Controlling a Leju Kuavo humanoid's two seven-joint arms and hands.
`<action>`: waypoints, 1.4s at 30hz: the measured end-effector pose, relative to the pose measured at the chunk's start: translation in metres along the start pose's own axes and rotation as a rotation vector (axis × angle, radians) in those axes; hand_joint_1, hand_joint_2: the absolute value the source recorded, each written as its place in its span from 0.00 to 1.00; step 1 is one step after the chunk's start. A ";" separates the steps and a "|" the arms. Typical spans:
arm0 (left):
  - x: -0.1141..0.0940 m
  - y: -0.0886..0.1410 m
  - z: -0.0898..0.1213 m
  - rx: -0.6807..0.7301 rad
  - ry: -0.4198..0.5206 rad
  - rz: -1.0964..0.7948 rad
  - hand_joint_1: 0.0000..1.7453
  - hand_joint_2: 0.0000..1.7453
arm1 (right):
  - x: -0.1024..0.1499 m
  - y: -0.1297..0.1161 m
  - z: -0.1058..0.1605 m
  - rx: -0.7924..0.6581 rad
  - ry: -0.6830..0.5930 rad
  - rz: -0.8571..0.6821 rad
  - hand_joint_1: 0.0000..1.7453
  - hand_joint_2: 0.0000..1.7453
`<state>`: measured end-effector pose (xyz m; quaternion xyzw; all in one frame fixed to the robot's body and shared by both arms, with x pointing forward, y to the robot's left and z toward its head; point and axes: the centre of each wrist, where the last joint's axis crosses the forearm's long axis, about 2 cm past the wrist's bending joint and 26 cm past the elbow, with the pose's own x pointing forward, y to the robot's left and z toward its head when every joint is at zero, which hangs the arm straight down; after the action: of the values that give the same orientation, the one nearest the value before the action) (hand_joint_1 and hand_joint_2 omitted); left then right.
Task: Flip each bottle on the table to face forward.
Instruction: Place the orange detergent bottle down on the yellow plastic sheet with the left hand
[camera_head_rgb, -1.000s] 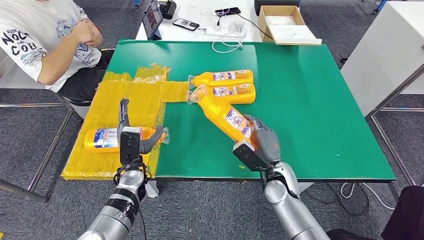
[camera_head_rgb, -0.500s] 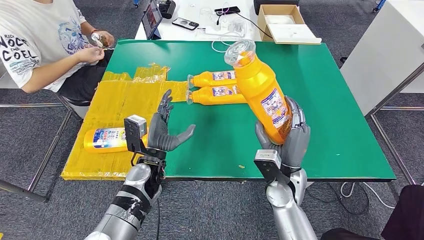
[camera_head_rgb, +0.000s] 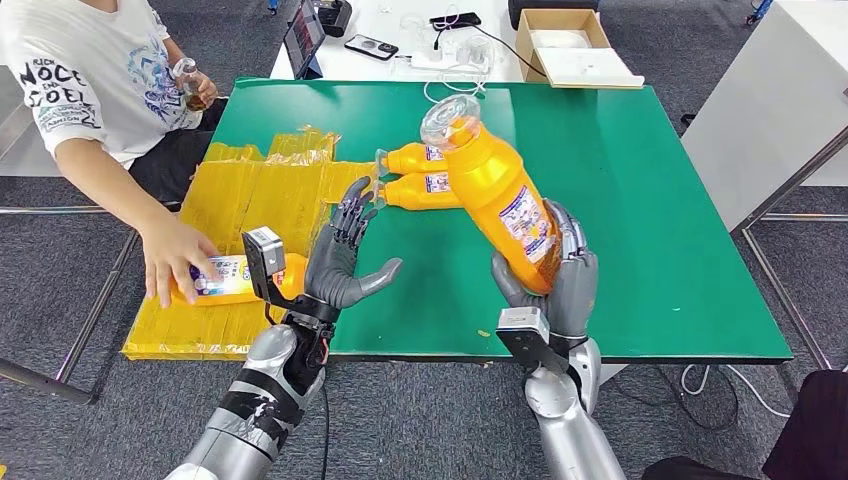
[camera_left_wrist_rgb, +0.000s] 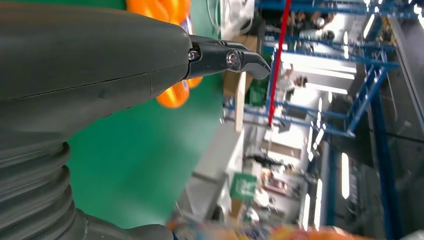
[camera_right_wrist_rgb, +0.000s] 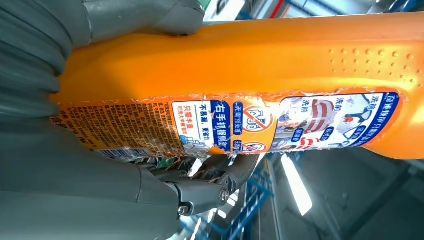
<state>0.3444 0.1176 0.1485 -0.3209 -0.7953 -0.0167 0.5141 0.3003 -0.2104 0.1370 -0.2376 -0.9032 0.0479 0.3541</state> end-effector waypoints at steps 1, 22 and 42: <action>0.000 0.000 0.000 -0.006 0.000 0.012 0.00 1.00 | 0.001 0.003 0.002 0.009 0.005 -0.009 1.00 1.00; -0.014 -0.018 0.005 -0.100 0.047 0.133 0.00 1.00 | 0.010 0.092 0.019 0.337 0.112 -0.201 1.00 1.00; -0.029 -0.009 0.022 -0.003 0.110 0.147 0.00 1.00 | 0.012 0.119 0.048 0.582 0.148 -0.210 1.00 1.00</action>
<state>0.3292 0.1043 0.1167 -0.3776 -0.7401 0.0024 0.5564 0.3084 -0.0959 0.0785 -0.0347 -0.8430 0.2501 0.4750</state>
